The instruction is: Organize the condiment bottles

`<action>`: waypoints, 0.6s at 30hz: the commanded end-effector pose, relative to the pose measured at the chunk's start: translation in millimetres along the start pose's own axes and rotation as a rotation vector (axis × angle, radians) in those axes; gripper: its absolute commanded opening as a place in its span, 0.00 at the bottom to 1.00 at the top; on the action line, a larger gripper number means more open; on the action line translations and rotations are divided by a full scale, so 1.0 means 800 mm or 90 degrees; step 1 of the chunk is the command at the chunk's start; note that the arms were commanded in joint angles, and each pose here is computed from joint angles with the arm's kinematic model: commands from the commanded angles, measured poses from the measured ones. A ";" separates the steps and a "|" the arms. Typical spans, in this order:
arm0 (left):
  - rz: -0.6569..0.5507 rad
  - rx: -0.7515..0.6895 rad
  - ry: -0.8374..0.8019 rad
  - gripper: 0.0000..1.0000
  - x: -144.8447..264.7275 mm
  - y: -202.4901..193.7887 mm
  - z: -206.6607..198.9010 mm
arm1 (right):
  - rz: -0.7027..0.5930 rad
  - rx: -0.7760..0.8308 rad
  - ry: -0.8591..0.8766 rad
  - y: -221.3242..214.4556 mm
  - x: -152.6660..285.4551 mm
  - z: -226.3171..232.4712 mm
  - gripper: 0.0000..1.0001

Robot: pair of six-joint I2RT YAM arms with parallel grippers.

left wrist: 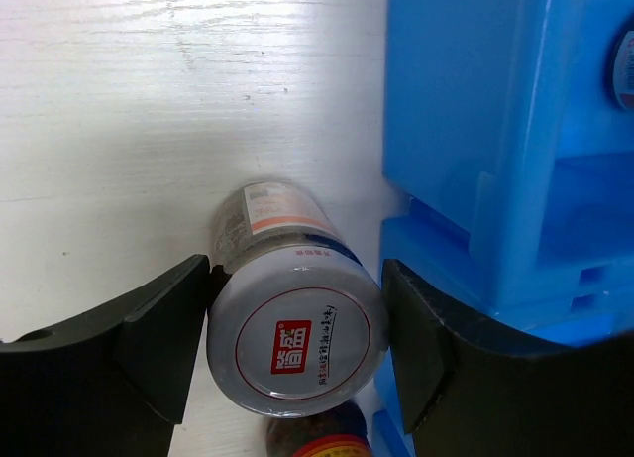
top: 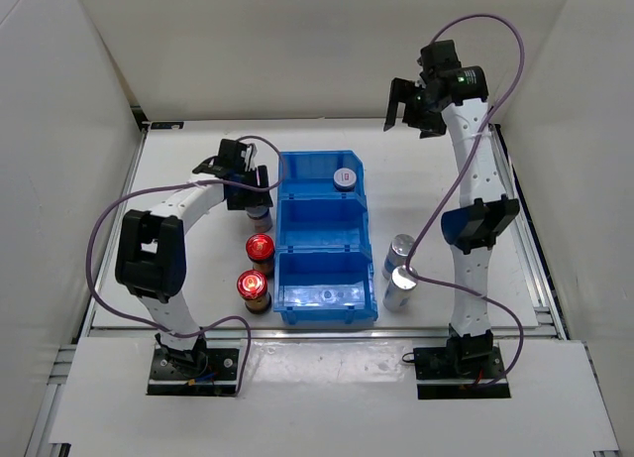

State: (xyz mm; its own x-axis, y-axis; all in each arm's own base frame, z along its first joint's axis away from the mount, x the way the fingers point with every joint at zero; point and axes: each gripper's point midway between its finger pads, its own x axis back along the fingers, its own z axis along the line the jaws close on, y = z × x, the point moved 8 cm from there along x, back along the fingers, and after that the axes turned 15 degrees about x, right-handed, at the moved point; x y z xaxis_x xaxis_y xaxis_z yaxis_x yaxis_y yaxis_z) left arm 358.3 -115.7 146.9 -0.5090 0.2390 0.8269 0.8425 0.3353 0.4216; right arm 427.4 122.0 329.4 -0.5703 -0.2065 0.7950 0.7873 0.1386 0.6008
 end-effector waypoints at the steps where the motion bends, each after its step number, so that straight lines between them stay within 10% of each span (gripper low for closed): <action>1: -0.025 -0.005 0.021 0.50 0.019 0.001 0.002 | 0.096 -0.011 0.007 -0.037 0.040 -0.003 1.00; 6: -0.125 -0.005 0.062 0.11 0.059 0.041 -0.009 | 0.095 -0.022 0.006 -0.036 0.041 -0.012 1.00; 18: -0.269 -0.074 -0.091 0.11 0.144 0.111 -0.144 | 0.101 -0.039 0.008 -0.041 0.053 -0.023 1.00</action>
State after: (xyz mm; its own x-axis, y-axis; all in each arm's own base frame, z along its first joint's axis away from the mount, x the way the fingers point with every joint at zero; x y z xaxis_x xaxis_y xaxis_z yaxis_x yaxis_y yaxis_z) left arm 404.5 -127.4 280.7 -0.7728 0.1019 0.6264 0.6155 0.3613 0.7005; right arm 430.8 99.6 321.3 -0.5412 -0.2009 0.8165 0.8185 0.0969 0.5663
